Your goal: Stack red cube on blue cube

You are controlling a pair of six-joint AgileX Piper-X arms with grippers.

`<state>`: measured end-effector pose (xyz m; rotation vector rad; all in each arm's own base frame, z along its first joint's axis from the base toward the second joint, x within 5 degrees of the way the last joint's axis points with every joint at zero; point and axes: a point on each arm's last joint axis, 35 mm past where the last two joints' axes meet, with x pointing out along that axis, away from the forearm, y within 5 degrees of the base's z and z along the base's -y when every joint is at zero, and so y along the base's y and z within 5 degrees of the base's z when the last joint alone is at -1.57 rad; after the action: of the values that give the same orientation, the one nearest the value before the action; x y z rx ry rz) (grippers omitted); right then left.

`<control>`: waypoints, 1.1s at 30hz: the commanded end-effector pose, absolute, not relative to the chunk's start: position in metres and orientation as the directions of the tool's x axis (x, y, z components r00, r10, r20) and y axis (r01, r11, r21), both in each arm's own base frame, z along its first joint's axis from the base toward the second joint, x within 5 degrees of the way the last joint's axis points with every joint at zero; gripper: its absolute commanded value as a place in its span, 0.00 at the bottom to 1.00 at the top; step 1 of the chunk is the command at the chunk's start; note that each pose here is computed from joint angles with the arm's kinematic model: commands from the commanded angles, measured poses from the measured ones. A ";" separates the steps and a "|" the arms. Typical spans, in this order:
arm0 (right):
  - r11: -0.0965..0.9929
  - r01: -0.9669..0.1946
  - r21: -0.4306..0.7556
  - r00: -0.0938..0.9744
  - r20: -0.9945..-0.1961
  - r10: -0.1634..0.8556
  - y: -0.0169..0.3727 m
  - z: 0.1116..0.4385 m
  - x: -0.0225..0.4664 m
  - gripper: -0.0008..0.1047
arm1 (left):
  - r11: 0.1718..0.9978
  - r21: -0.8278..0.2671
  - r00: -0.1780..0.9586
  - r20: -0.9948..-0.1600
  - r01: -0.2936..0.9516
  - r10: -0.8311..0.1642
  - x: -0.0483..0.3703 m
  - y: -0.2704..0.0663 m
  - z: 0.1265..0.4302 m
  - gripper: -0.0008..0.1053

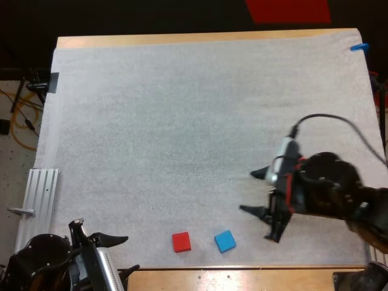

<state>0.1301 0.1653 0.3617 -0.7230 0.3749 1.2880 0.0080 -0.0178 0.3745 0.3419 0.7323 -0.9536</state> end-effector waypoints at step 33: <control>-0.368 -0.895 -0.252 -0.009 -0.815 0.580 0.315 0.228 0.113 0.62 | 0.538 -0.044 0.356 -0.705 0.842 -0.614 0.008 -0.018 0.374 0.50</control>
<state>0.1126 0.3113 0.2254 -1.0858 0.4495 1.6305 0.0080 -0.0178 0.3746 0.3441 0.7307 -0.9546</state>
